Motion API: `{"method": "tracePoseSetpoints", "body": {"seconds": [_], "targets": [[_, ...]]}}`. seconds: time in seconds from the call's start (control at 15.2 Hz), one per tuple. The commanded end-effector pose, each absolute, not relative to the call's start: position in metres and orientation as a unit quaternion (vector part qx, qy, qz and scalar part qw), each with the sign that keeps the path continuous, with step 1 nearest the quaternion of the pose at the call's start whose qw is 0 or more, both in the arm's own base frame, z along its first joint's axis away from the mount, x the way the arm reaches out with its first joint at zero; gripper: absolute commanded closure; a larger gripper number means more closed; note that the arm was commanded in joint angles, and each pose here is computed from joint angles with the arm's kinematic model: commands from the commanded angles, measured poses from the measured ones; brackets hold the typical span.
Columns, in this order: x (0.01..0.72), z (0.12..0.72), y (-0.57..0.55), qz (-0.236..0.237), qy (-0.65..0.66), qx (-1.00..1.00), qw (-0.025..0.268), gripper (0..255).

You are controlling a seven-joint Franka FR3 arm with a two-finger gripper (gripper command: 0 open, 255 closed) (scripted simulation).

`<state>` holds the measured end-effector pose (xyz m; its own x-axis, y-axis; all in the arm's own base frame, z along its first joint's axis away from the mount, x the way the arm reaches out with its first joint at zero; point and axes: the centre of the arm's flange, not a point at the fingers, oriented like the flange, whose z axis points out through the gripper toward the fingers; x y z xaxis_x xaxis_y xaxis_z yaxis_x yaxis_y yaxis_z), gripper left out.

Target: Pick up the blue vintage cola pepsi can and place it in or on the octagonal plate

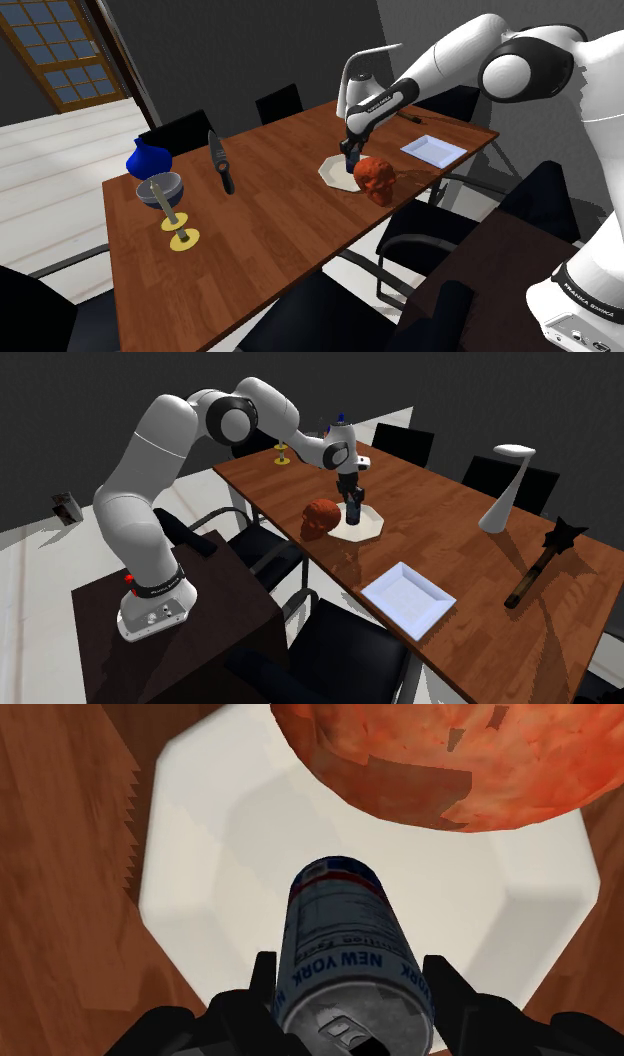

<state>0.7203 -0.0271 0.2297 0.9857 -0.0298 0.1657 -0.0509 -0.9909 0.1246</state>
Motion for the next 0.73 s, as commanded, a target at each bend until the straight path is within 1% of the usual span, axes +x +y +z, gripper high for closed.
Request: {"method": "tracePoseSetpoints", "body": {"seconds": [0.0,0.13,0.2,0.53,0.66], "targets": [[0.720,0.230,-0.027,0.082,-0.020,0.994,0.064,255],[0.720,0.230,-0.027,0.082,-0.020,0.994,0.064,255],[0.721,0.230,-0.027,0.082,-0.020,0.994,0.064,0],[0.720,0.230,-0.027,0.082,-0.020,0.994,0.064,0],[0.716,0.256,-0.024,0.082,-0.020,0.994,0.064,0]]}}
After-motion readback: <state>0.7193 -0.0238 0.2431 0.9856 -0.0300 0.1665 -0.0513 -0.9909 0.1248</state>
